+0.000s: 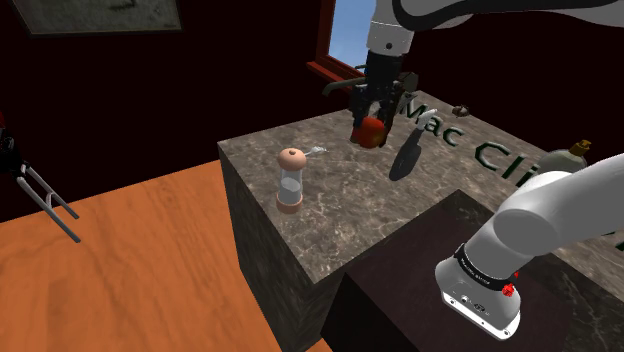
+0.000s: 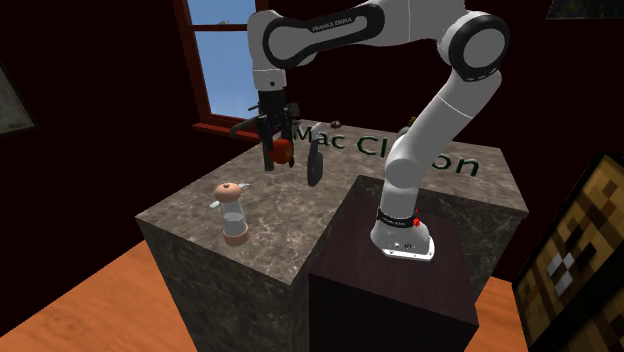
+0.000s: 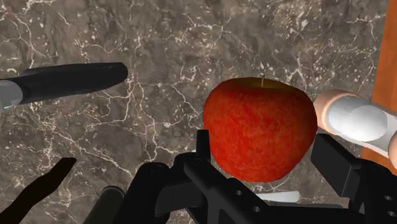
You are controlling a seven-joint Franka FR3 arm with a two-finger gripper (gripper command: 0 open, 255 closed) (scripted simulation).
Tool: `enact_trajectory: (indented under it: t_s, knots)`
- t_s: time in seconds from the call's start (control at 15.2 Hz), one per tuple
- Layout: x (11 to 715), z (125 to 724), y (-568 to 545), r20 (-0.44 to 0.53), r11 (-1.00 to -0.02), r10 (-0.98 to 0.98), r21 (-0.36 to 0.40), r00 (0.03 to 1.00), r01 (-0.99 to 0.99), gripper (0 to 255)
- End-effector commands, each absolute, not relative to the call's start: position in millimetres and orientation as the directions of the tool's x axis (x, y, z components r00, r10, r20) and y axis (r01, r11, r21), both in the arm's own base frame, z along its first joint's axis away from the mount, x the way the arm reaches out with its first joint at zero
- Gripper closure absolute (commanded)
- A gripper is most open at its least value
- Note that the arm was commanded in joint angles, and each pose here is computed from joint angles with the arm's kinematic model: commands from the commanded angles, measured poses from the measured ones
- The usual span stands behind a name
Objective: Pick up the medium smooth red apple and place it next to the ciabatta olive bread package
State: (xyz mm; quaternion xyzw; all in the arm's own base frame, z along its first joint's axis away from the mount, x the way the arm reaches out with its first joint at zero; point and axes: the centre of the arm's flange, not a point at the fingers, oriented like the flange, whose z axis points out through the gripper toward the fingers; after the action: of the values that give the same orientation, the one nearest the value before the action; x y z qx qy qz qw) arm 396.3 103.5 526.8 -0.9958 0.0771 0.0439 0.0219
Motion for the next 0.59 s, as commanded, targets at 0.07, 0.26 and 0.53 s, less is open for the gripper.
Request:
enact_trajectory:
  t_s: [0.07, 0.26, 0.53]
  knots:
    - [401.6, 529.1, 64.1, -0.091, -0.987, -0.151, -0.037, 0.984, -0.154, 255]
    - [408.2, 529.1, 25.0, -0.091, -0.987, -0.151, -0.037, 0.984, -0.154, 255]
    - [417.1, 529.2, -27.0, -0.091, -0.987, -0.151, -0.037, 0.984, -0.154, 255]
